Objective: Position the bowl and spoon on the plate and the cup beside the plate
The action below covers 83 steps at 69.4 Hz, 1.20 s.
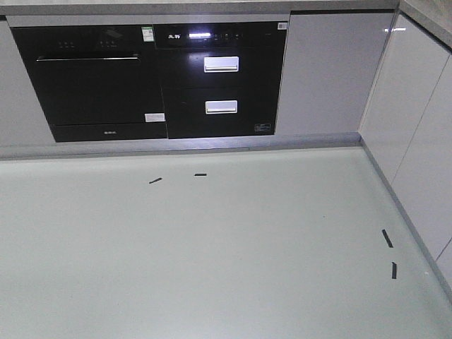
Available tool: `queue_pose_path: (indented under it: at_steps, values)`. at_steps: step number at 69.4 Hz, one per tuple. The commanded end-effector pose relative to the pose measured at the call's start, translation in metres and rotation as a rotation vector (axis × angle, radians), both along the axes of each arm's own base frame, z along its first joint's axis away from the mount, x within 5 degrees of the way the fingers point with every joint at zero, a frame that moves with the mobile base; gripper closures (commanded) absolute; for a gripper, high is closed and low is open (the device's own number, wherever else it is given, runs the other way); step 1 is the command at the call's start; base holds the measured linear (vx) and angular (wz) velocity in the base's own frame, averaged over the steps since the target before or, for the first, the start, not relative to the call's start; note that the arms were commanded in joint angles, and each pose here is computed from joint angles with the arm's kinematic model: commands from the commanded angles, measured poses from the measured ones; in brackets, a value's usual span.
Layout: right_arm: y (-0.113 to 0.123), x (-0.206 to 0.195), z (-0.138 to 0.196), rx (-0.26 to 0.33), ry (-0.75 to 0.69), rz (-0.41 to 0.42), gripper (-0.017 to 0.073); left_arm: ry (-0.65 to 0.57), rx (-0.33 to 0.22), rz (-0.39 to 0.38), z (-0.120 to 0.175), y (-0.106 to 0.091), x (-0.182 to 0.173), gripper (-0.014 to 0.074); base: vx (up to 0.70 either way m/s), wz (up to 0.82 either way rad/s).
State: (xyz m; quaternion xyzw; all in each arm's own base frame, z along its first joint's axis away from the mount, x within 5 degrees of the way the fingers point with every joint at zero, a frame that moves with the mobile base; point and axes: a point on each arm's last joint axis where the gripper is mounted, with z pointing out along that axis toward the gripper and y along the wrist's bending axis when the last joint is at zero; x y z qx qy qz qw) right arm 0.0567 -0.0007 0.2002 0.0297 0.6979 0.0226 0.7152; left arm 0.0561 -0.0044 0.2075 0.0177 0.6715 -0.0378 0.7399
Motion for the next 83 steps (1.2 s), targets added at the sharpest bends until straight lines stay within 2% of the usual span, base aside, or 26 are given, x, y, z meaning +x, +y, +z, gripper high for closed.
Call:
queue_pose_path:
  at_steps: [1,61,83]
  values:
    - [0.0001,-0.0009,0.0053,-0.011,-0.075,-0.001,0.0570,-0.094,-0.019,-0.004,0.0099,-0.0001,-0.0027,0.0600,0.01,0.00]
    - [0.0001,-0.0009,0.0054,-0.011,-0.076,-0.001,0.0570,-0.094,-0.019,-0.004,0.0099,-0.0001,-0.0027,0.0600,0.10,-0.04]
    - [0.0001,-0.0009,0.0054,-0.011,-0.076,-0.001,0.0570,-0.093,-0.019,-0.006,0.0098,-0.0002,-0.0027,0.0600,0.16,0.14]
